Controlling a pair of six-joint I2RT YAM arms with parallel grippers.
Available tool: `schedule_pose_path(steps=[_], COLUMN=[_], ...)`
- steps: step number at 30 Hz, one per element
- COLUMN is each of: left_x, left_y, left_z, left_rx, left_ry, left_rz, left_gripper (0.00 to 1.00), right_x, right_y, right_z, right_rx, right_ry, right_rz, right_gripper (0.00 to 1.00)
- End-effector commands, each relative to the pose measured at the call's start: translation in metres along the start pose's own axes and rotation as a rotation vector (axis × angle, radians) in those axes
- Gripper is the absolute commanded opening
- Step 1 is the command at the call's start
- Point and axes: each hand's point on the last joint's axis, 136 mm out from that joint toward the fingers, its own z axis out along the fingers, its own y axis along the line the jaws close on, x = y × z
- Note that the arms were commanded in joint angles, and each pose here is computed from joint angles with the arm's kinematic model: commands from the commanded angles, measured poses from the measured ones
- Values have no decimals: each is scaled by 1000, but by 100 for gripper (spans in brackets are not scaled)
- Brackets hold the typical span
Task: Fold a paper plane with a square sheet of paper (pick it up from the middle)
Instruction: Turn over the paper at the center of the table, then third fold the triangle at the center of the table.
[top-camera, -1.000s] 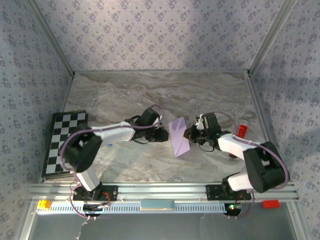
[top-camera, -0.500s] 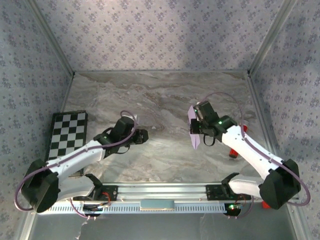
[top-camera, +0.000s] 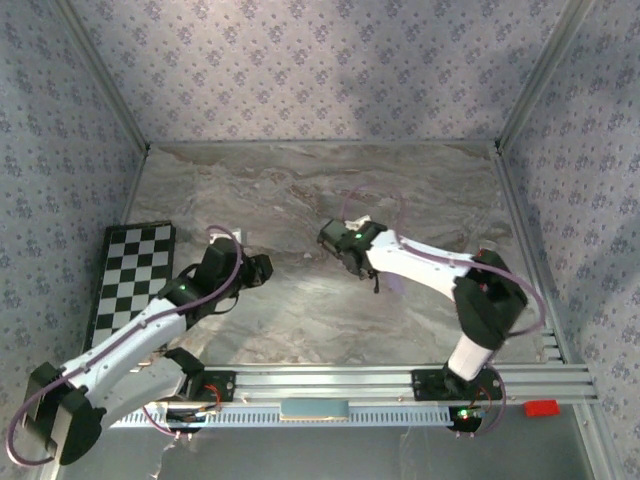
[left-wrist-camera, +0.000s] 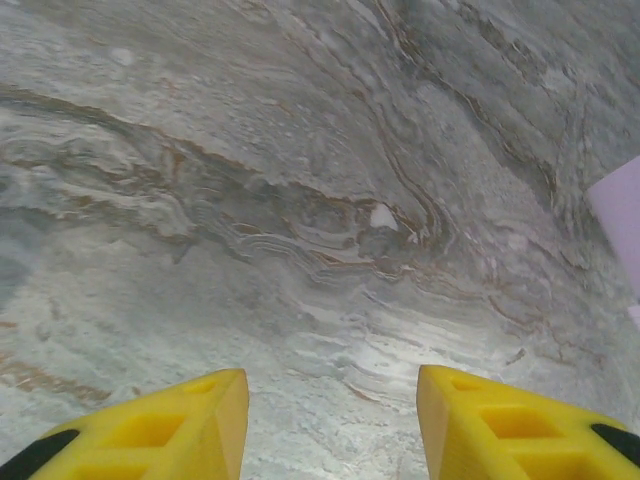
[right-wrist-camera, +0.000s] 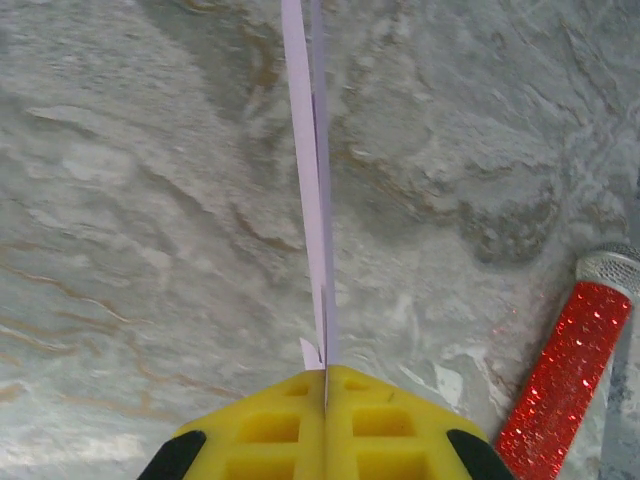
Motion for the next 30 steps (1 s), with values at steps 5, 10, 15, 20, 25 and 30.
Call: schedule_pose_path(steps=[5, 10, 15, 20, 25, 30], left_x=[3, 2, 3, 14, 31, 43], left_y=[29, 28, 19, -3, -36, -57], left_z=[-11, -14, -12, 3, 28, 52], left_rx=[-78, -66, -18, 73, 207, 274], left_ry=[-15, -7, 22, 132, 300, 420], left_rz=[-49, -57, -44, -18, -16, -42], left_gripper=[49, 50, 50, 51, 47, 43], right_x=[-6, -10, -43, -48, -21, 1], right_y=[76, 136, 162, 135, 97, 83], right_z=[9, 8, -26, -51, -23, -1], right_rx=[-53, -280, -674, -965, -1102, -1171], right_ry=[49, 113, 53, -33, -8, 53], right_rz=[-29, 16, 191, 344, 572, 654], right_gripper=[6, 12, 43, 56, 29, 12])
